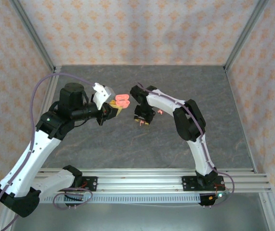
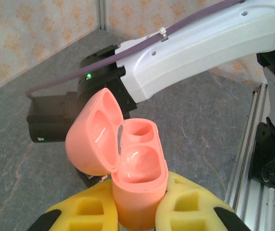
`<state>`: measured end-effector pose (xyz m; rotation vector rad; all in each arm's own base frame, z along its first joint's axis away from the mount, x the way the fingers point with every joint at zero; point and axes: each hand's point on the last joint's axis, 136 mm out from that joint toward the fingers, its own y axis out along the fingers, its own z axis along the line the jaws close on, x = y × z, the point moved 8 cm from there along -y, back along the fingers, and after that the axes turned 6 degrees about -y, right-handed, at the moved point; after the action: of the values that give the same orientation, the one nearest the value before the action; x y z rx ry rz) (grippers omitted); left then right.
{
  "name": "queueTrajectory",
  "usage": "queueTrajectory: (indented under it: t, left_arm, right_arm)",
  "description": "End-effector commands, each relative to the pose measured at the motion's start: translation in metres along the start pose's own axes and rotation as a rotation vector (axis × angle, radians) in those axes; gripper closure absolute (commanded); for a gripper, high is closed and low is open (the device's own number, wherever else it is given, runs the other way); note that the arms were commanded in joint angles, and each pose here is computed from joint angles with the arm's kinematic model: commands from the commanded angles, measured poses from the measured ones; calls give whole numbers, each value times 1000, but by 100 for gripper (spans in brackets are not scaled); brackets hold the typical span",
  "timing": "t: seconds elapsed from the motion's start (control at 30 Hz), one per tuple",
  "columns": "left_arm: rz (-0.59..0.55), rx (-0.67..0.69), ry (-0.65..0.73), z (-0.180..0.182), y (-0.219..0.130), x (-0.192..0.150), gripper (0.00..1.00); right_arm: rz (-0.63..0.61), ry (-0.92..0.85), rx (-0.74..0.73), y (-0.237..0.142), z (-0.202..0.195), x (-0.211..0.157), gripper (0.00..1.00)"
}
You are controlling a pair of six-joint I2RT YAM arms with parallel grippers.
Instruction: Insert wireless bluetooth earbuds into charging case
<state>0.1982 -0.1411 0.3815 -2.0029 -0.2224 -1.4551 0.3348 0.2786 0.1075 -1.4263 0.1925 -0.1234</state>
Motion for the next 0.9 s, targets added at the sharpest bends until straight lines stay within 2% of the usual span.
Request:
queueTrajectory:
  t: [0.0,0.5,0.87]
  left_arm:
    - [-35,-34,43,-4,-1,8,100]
    - [-16,-40,52,-6,-3,7,100]
    - [-20,-44,49,-6,-2,7,100]
  right_arm:
    - [-31,19,-2,-12,-5,-2,56]
    - [-30,-10,-5,-2,-1,5,60]
    - [-31,-58,1,-7,0,5,74]
